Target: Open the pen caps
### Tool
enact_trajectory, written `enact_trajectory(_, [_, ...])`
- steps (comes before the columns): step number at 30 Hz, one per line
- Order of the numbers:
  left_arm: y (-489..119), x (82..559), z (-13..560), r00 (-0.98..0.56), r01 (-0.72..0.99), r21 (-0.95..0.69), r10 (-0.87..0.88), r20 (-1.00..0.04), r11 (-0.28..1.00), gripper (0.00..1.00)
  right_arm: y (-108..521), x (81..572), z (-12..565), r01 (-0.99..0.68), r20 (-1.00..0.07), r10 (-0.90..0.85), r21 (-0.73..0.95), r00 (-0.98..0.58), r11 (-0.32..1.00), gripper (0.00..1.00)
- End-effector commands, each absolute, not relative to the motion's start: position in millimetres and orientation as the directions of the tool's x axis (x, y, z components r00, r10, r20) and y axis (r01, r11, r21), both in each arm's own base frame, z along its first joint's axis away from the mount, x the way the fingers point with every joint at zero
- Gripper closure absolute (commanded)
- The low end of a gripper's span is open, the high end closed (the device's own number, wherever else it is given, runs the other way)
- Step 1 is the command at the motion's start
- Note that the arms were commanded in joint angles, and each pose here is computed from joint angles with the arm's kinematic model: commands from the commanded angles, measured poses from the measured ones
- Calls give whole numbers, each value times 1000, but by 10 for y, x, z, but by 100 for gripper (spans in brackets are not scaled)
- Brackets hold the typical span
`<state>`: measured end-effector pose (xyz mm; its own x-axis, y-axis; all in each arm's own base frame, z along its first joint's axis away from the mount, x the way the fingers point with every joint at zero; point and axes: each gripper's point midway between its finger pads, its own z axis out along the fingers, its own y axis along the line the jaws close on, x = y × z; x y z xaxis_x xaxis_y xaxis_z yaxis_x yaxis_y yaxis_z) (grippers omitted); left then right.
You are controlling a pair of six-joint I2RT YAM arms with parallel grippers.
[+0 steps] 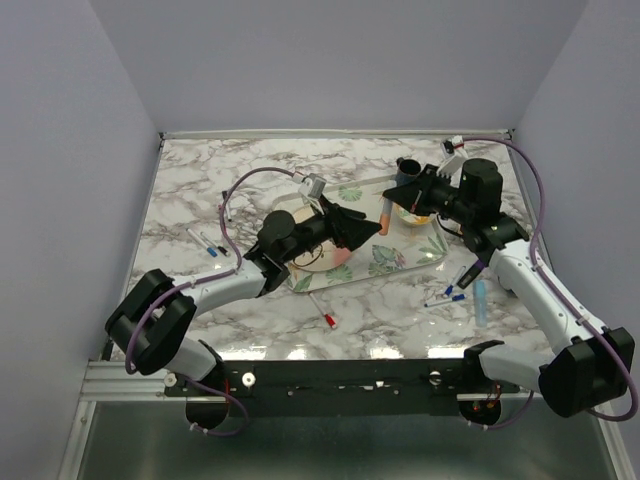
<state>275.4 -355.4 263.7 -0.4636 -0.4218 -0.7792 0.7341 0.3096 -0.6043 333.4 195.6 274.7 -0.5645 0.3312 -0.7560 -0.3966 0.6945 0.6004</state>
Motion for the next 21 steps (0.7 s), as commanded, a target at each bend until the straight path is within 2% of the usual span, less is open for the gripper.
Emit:
enact_trajectory(1, [-3766,2687,2556,-514,722,-608,-333,-790,329,18,1993,3454,2798,-377,-773,348,583,-531,720,99])
enact_trajectory(5, [-3790,2785,2328,-519,665,-581,-269,-811,469,26,2002,3473,2782,-372,-774,350,581,-528,724,99])
enact_trajectory(6, [-3790,2797,2296,-525,653,-580,-261,-810,488,33,2004,3478,2770,-370,-773,349,581,-530,725,99])
enact_trajectory(11, [-3761,2952,2071,-537,586,-541,-211,-817,603,41,2023,3476,2767,-373,-770,350,585,-533,720,99])
enact_trajectory(15, [-3798,2990,2061,-536,586,-535,-204,-819,609,43,2029,3471,2701,-363,-760,351,593,-547,718,99])
enact_trajectory(21, [-3945,2943,2145,-545,633,-550,-192,-816,545,54,2045,3456,2656,-363,-757,345,594,-555,718,99])
